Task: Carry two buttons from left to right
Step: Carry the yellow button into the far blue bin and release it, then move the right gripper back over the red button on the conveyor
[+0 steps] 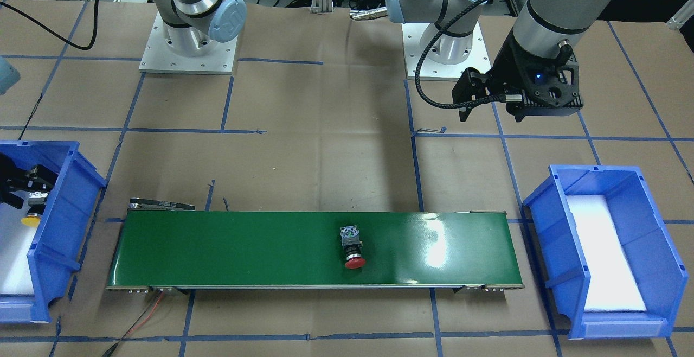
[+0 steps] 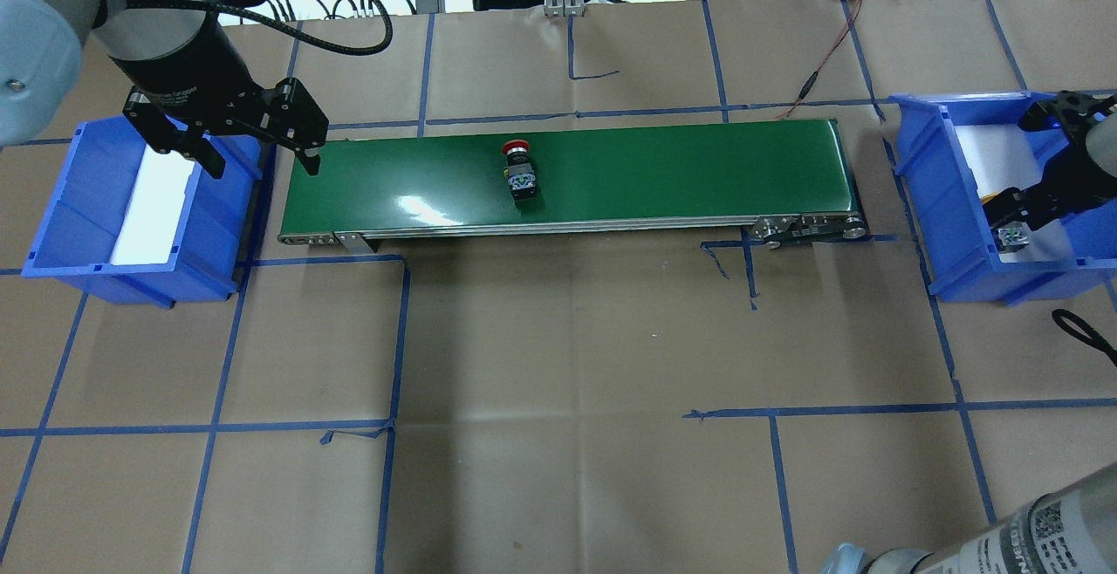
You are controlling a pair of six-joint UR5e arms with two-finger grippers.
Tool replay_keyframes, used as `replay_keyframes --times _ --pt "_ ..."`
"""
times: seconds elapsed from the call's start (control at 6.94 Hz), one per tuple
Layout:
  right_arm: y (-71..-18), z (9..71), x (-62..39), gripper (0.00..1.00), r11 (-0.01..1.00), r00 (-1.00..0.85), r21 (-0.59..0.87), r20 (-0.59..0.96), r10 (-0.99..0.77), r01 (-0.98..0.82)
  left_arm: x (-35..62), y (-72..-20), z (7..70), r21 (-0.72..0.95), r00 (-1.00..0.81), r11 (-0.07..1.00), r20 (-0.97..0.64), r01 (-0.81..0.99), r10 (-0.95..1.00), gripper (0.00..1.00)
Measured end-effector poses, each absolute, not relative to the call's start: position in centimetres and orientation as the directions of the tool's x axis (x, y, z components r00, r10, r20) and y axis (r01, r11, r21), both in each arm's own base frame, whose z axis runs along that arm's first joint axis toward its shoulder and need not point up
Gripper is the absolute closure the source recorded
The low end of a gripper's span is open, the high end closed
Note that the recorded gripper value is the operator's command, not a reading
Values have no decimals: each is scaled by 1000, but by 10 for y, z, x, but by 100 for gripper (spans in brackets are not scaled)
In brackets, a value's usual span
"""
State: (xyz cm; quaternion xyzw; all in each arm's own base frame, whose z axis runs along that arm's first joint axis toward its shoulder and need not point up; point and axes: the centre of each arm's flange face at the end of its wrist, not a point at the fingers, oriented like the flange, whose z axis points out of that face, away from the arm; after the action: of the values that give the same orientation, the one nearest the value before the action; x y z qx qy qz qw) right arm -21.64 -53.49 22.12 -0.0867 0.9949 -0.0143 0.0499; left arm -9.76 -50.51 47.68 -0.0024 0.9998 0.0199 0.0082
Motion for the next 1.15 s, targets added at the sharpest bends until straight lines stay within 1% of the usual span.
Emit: replay_keyframes --times 0.29,0.43,0.86,1.01,1.15 --pt "-537 244 -218 0 987 -986 -60 -69 -155 -151 -98 -504 476 41 -1000 999 -17 -5 -4 0" --pt "-542 266 -222 0 988 -990 -86 -43 -132 -128 -98 -504 476 41 -1000 999 -17 -5 -4 0" --pt "-576 353 -226 0 993 -998 -108 -35 -50 -46 -98 -503 476 40 -1000 999 -16 -5 -5 0" --pt "-592 382 -213 0 990 -998 -128 -23 -55 -52 -98 -503 476 39 -1000 999 -16 -5 -5 0" --pt "-611 408 -184 0 982 -995 -162 0 -98 -96 -98 -503 477 39 -1000 999 -16 -5 -5 0"
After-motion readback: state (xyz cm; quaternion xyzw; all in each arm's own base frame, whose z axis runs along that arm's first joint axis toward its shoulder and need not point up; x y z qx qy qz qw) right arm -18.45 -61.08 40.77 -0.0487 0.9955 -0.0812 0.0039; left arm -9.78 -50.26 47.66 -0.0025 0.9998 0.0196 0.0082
